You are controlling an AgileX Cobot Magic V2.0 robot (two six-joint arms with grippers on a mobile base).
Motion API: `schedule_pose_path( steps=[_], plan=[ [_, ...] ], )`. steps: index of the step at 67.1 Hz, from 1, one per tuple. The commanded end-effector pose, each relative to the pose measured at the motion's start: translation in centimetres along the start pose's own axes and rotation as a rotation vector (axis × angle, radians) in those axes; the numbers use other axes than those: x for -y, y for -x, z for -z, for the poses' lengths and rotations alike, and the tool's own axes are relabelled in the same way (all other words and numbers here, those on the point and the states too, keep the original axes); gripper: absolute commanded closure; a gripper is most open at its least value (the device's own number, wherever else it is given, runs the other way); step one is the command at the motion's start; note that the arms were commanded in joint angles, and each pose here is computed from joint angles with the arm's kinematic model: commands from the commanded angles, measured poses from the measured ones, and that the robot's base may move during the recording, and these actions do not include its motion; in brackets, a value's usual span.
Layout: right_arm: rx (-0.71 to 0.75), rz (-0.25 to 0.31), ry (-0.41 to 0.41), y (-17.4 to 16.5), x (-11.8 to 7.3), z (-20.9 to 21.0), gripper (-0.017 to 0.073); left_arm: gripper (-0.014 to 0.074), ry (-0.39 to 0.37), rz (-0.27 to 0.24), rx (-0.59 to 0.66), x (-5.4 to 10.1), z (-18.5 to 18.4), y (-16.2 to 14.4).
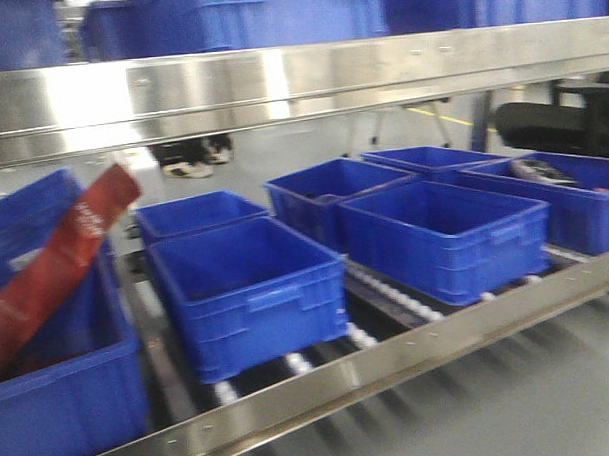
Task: Move two blue bins to right shelf middle
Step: 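Keep both grippers clamped on the bin while driving to the other shelf, then raise the held bin with both grippers above the shelf's steel rail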
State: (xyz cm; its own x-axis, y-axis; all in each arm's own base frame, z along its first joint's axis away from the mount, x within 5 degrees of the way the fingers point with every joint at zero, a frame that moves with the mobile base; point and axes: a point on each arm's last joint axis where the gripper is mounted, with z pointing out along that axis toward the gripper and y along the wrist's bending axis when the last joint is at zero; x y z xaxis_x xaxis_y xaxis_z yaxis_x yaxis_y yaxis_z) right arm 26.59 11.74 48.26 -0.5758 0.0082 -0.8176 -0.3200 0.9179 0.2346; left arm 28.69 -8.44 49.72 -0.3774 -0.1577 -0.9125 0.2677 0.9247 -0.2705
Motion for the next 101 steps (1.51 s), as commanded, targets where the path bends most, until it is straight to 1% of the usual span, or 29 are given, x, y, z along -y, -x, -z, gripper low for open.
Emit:
schedule_pose_path(
  steps=[1, 101],
  plan=[
    [0.113, 0.031, 0.028, 1.13, -0.38, 1.21, 0.0713, 0.0704, -0.031, -0.018, 0.093, 0.58, 1.12, 1.18],
    [0.113, 0.031, 0.028, 1.13, -0.38, 1.21, 0.0713, 0.0704, -0.031, -0.018, 0.093, 0.58, 1.12, 1.18]
  ],
)
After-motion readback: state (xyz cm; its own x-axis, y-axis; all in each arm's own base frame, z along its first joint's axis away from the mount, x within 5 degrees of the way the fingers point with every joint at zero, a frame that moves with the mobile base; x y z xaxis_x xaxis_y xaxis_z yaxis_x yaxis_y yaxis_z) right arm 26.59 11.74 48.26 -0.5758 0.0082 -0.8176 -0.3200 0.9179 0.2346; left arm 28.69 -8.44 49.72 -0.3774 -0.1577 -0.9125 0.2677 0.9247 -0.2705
